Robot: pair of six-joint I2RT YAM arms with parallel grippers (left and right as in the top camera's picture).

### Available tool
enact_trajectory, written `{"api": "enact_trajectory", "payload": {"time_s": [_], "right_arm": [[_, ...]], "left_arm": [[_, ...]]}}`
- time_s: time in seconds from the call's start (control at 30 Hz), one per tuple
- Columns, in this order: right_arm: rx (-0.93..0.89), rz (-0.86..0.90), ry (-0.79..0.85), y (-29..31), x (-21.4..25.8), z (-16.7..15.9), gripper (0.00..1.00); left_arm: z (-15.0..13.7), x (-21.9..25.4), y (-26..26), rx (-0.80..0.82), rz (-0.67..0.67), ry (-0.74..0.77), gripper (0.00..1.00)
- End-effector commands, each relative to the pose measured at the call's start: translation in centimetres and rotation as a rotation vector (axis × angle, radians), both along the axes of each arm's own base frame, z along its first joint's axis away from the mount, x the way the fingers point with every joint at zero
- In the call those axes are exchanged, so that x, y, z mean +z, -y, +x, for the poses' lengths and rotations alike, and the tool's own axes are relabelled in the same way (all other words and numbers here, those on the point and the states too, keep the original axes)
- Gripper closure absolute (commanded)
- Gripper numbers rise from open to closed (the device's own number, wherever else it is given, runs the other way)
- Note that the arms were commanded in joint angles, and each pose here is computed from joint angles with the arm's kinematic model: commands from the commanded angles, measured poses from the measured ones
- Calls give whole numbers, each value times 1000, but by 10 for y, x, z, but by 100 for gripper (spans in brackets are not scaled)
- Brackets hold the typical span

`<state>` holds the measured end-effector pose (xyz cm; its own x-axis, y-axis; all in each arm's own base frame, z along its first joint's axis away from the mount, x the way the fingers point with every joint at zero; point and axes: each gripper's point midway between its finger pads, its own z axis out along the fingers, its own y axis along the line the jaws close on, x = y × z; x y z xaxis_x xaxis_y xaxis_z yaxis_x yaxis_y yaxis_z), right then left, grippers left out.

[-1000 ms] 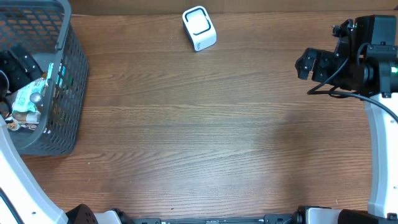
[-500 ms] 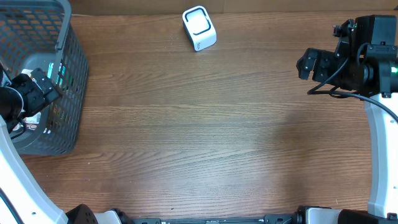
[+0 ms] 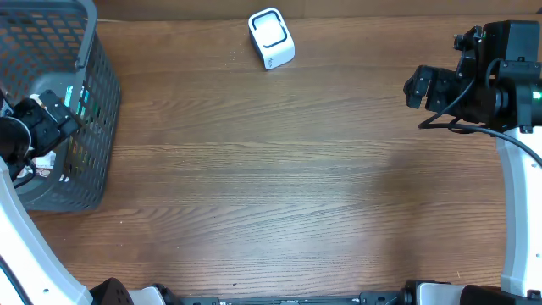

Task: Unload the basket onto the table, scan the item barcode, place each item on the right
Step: 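Lower the left gripper into the basket and grasp the yellow bottle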

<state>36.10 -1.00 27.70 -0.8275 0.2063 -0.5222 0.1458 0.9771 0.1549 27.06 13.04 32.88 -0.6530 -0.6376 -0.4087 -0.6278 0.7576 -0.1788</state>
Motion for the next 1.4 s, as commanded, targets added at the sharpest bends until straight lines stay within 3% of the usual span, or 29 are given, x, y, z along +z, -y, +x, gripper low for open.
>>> {"api": "enact_trajectory", "payload": {"time_s": [0.0,0.9,1.27,1.37], "right_arm": [[-10,-9,35,2,12,0,0],[-10,-9,35,2,12,0,0],[-10,-9,35,2,12,0,0],[-10,-9,35,2,12,0,0]], "left_arm": [[2,5,-3,16,15,20,0],[4,8,-11,29,50,26,0],[-4,12,-38,88,195,-21,0],[10,15,-39,-4,228,8,1]]}}
